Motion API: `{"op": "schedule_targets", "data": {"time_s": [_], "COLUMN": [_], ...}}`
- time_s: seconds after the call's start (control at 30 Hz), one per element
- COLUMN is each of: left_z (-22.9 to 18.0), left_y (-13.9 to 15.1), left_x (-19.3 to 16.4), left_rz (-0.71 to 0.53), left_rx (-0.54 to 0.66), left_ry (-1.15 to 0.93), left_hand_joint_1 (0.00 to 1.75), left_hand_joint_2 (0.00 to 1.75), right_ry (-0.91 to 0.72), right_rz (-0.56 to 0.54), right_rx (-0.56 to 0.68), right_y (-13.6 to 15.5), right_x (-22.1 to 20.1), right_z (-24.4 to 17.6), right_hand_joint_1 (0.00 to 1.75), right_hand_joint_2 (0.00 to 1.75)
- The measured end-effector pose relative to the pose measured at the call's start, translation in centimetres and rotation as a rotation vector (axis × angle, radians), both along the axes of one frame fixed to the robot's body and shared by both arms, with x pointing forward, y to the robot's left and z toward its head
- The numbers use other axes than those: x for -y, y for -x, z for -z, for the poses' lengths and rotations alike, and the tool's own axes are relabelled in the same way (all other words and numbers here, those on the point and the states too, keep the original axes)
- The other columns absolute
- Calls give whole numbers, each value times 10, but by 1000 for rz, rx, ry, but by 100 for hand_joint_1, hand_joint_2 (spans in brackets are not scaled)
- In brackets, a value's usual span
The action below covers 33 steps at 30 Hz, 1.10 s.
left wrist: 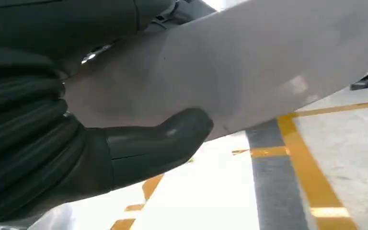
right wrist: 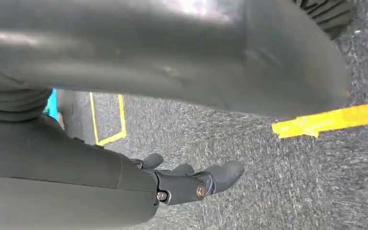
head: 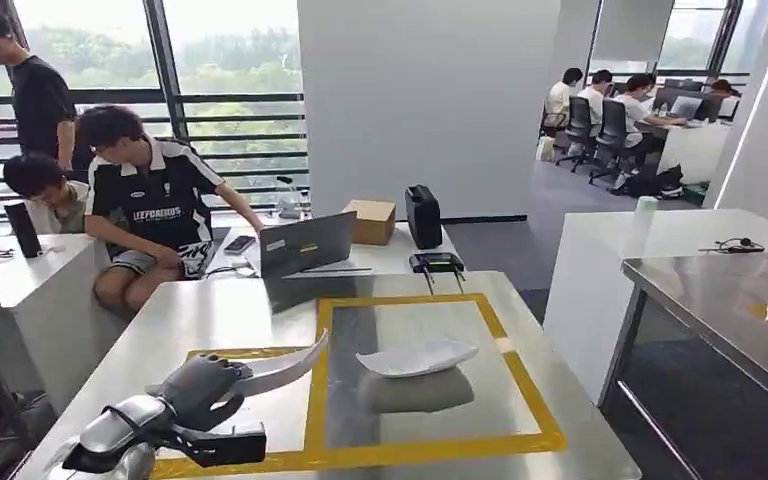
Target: Take the parts from the cabinet and place them on the table.
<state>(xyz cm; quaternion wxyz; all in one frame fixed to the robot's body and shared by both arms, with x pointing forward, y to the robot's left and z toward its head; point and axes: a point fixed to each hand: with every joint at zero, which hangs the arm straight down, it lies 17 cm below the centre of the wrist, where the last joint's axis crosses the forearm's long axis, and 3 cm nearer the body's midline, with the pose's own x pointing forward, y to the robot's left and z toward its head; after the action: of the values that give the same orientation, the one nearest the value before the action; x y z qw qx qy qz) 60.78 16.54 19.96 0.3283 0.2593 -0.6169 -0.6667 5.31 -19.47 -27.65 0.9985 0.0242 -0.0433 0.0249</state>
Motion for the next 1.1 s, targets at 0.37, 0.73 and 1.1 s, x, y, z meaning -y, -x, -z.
{"op": "schedule_targets", "data": {"time_s": [0.37,0.73,1.1], "left_z": [20,54,58], "left_y": [1,9,8], "left_x": [-23,-50,-67], "left_rz": [-43,-97,-135], "left_rx": [-39,-97,-110], "left_ry": [-1,-5,13], "left_hand_joint_1": [175,175,175], "left_hand_joint_2": [175,175,175], "right_ry": [1,11,11], "right_rz": [12,34,33], "right_rx": [-10,-21,-18], "right_y": [4,6,4], "right_x": [1,2,1], "right_z": [0,1,1], "right_hand_joint_1": [0,0,0], "right_hand_joint_2": [0,0,0]}}
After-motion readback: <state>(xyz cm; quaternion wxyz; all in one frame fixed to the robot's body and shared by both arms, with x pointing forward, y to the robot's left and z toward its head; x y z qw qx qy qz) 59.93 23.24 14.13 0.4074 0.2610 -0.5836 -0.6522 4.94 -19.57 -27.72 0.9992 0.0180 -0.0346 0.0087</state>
